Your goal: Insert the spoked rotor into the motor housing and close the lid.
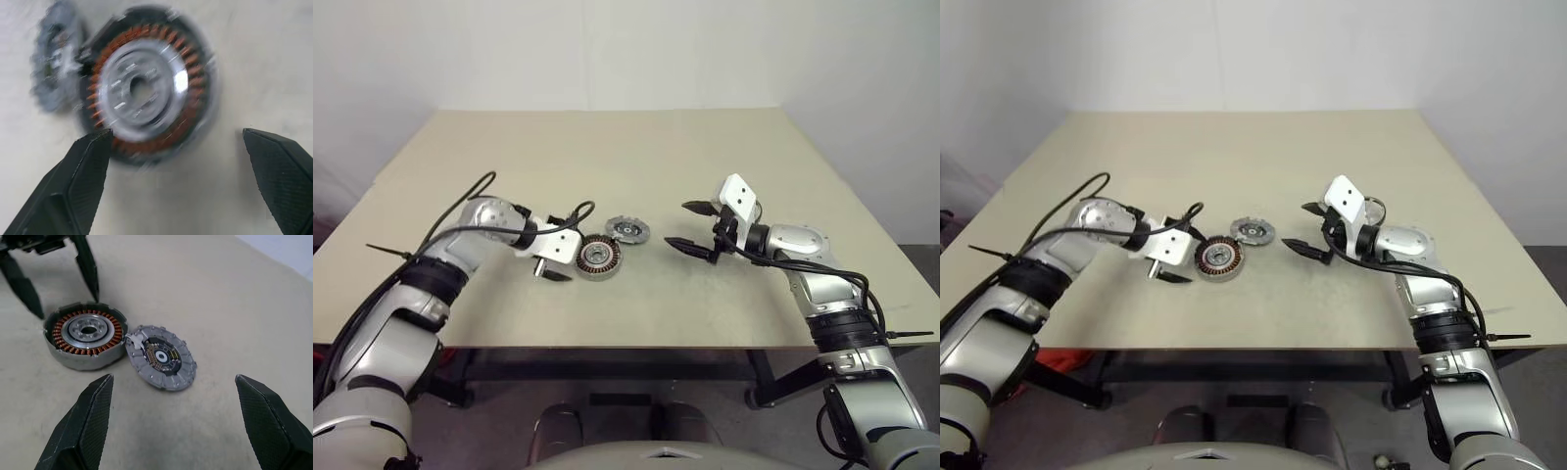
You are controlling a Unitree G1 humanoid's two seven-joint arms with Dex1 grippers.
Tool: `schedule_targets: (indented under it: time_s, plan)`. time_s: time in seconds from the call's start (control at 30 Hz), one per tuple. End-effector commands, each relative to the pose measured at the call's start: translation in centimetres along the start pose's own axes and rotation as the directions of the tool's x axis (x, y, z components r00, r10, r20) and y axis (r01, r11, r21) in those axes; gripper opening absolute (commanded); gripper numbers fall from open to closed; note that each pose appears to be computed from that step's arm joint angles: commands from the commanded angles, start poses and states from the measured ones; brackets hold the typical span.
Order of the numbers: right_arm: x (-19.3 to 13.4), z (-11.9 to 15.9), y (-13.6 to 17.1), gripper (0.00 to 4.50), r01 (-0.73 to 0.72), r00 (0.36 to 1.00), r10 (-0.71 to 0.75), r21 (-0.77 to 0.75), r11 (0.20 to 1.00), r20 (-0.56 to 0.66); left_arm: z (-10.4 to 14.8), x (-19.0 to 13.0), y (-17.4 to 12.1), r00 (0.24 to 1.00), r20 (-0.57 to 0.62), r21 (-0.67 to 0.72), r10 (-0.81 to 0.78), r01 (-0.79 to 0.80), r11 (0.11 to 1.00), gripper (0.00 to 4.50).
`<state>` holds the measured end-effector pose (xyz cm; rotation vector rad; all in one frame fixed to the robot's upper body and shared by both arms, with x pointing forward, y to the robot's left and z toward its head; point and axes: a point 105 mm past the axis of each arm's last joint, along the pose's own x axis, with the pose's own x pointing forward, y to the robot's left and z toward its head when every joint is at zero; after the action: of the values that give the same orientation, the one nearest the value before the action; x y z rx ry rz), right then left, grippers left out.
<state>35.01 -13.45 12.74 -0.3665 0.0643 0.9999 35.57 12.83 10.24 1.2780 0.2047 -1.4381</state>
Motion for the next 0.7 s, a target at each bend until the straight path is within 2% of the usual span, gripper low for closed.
schedule_targets:
  time_s: [0.03, 0.23, 0.7]
  plan:
    - [-0.2, 2.1, -0.5, 4.5, 0.028, 0.998, -0.025, -0.039, 0.999, 0.065, 0.5, -0.4, 1.1, 1.0, -0.008, 0.08, -0.029, 0.029, 0.996, 4.48]
    - [-0.2, 2.0, -0.2, 4.5, 0.046, 0.996, -0.043, -0.034, 0.998, 0.074, 1.2, -0.3, 2.5, 0.998, -0.014, 0.154, -0.068, 0.07, 0.986, 4.48]
    - [-0.6, 1.3, 0.4, 4.5, 0.116, 0.989, -0.115, -0.009, 0.993, 0.091, 2.9, 0.7, 3.5, 0.99, 0.003, 0.25, -0.142, 0.136, 0.959, 4.48]
